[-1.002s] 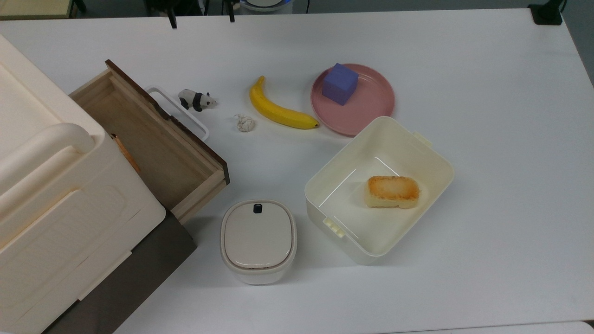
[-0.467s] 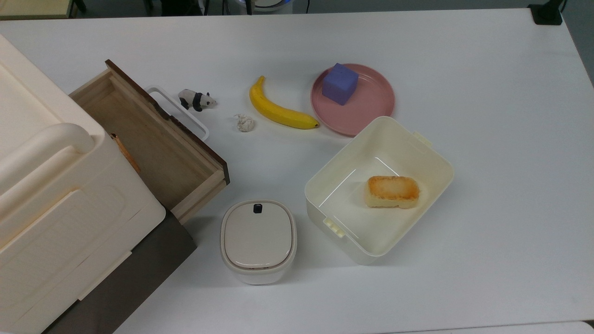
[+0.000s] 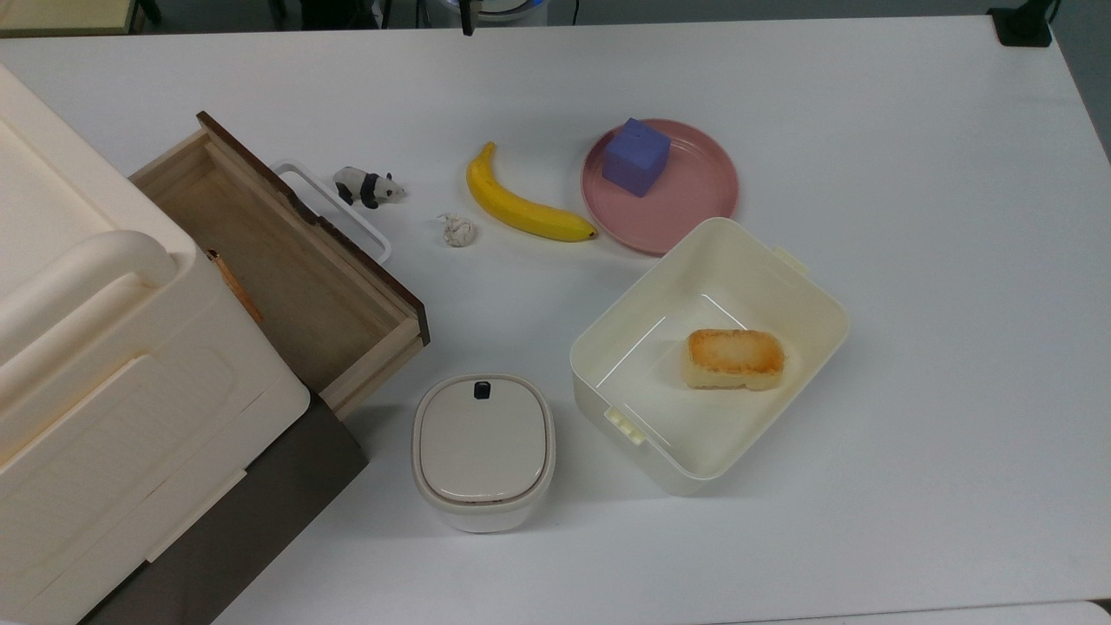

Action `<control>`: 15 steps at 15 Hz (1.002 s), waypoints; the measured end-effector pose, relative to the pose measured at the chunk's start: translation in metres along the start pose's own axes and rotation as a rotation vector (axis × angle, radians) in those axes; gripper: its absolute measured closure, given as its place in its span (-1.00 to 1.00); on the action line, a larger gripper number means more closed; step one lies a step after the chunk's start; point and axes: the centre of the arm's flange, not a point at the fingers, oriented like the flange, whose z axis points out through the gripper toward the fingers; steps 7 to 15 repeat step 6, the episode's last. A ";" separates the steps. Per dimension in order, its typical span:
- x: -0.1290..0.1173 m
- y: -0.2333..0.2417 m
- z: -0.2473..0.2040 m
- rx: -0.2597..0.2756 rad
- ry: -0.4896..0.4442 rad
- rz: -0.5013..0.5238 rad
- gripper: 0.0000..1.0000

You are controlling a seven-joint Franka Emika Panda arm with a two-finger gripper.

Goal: Slide open the drawer

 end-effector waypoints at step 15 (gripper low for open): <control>0.001 0.003 0.000 0.000 0.002 -0.051 -1.00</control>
